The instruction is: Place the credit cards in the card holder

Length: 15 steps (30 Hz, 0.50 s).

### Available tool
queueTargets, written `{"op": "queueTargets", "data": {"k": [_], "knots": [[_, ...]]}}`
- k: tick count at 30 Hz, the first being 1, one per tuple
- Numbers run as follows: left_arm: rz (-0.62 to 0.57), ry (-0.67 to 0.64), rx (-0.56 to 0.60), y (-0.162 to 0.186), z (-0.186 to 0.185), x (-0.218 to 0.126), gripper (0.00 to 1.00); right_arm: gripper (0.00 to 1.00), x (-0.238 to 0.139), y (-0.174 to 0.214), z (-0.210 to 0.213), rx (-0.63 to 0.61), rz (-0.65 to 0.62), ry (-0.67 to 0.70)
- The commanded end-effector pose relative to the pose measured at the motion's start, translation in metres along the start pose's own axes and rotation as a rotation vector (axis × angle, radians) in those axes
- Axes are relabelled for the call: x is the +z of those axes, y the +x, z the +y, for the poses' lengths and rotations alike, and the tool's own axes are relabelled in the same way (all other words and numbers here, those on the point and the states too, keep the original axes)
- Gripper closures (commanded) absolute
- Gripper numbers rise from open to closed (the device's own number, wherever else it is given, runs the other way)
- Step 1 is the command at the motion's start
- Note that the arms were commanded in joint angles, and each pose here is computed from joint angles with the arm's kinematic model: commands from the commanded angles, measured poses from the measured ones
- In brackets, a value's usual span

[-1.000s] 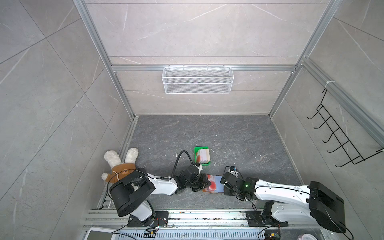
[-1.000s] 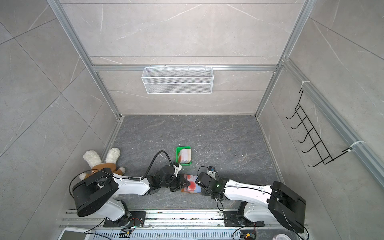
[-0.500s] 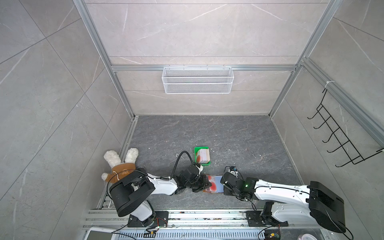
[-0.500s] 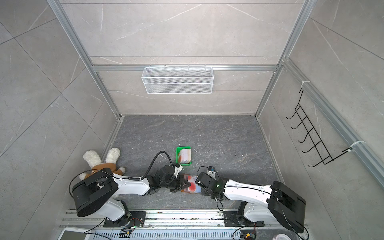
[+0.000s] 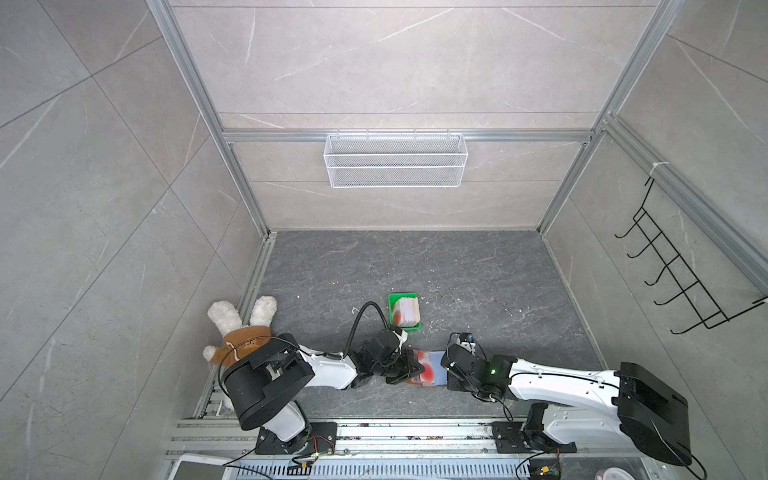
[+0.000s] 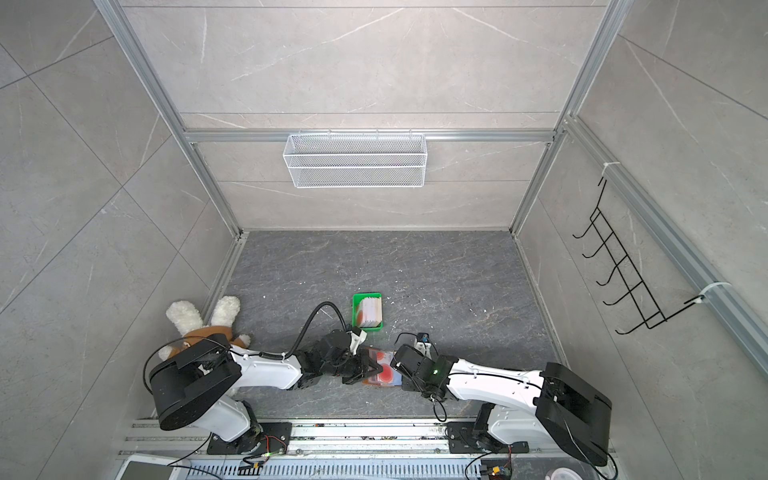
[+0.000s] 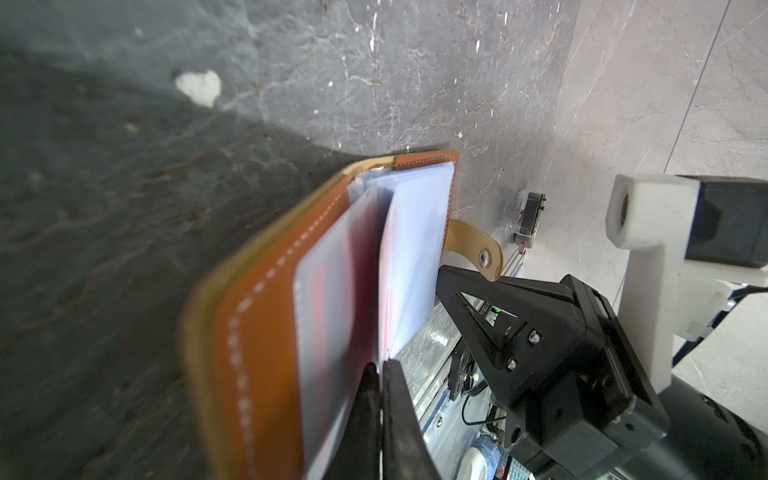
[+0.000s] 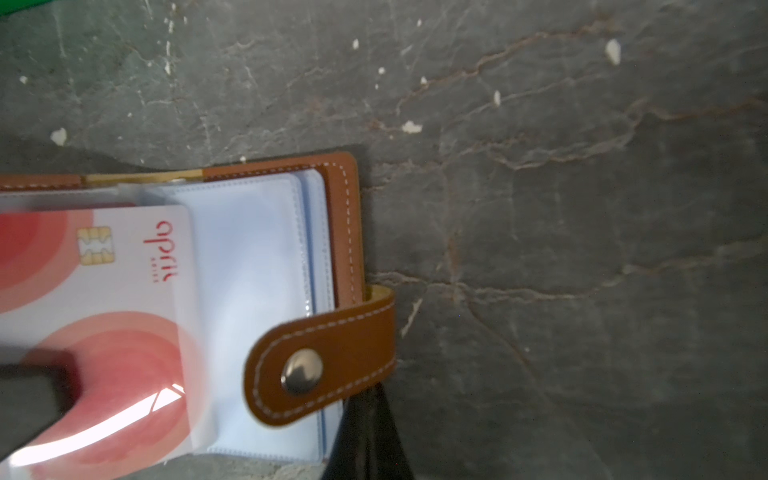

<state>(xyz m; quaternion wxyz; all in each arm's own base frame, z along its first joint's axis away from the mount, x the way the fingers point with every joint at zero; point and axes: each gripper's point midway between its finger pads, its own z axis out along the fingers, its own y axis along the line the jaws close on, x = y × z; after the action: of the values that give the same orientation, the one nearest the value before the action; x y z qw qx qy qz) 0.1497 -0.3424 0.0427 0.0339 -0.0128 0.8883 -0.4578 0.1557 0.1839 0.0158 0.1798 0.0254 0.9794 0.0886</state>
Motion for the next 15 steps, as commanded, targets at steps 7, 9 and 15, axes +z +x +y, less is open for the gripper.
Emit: {"op": "queueTargets", "data": {"k": [7, 9, 15], "knots": [[0.016, 0.011, 0.02, -0.001, -0.006, 0.005, 1.0, 0.96, 0.006, 0.009, -0.011, -0.015, 0.035, 0.055], [0.02, -0.015, 0.012, -0.001, -0.002, 0.006, 1.0, 0.96, 0.006, 0.009, -0.011, -0.016, 0.035, 0.059], [0.029, -0.076, -0.007, 0.0, 0.008, 0.006, 0.92, 0.97, 0.008, 0.01, -0.012, -0.017, 0.041, 0.066]]}}
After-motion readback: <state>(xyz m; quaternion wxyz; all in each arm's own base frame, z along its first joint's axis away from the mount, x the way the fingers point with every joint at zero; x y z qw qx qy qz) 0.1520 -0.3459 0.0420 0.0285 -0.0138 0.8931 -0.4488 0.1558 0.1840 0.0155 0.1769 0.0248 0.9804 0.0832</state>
